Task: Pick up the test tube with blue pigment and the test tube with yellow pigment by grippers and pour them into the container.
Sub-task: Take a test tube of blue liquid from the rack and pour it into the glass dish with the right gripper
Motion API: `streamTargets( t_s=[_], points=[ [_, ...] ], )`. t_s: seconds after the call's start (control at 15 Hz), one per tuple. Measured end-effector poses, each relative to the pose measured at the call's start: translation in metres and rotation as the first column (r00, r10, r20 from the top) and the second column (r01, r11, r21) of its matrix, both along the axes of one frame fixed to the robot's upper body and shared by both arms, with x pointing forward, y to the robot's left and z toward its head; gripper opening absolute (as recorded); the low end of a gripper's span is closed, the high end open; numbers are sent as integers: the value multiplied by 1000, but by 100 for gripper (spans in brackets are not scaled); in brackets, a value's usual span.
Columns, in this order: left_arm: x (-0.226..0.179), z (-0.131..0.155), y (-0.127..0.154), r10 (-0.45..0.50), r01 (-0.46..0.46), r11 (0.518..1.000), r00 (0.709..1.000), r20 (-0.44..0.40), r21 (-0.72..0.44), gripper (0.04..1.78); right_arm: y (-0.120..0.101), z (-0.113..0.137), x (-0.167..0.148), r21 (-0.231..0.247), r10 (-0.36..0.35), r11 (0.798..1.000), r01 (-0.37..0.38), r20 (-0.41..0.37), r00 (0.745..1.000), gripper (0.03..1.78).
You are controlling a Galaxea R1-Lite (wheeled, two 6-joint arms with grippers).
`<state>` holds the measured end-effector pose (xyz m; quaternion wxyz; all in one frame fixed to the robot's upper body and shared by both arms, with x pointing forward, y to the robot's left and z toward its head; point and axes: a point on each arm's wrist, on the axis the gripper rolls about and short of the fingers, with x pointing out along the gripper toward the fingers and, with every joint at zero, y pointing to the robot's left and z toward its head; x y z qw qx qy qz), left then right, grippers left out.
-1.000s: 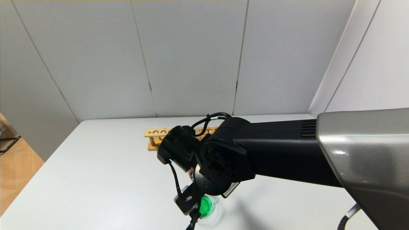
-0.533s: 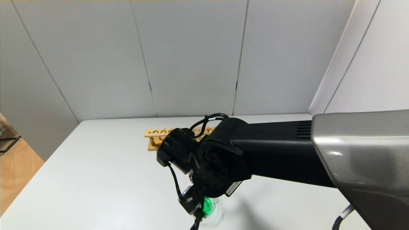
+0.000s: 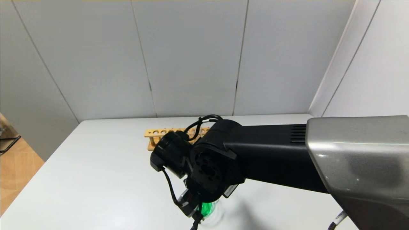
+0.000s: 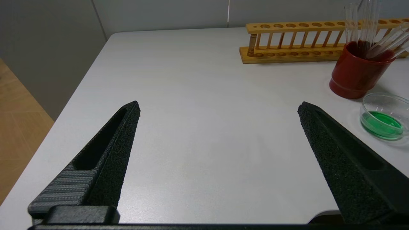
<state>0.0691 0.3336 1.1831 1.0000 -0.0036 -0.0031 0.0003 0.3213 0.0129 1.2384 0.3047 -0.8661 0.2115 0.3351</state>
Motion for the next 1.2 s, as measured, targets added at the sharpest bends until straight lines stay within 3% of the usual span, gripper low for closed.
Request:
streamTargets(
  t_s=[0.4,0.67,0.93,1.2],
  points=[
    [0,0,0,0,0,1000,1000,0,0,175,5,3,-5,-54,10,999,-6,71,997,32],
    [0,0,0,0,0,1000,1000,0,0,175,8,3,-7,-33,12,999,-9,76,997,32],
    [0,0,0,0,0,1000,1000,0,0,175,13,15,-13,70,15,997,-23,105,994,32],
    [0,0,0,0,0,1000,1000,0,0,175,0,24,-20,244,-88,967,73,53,995,32]
  ],
)
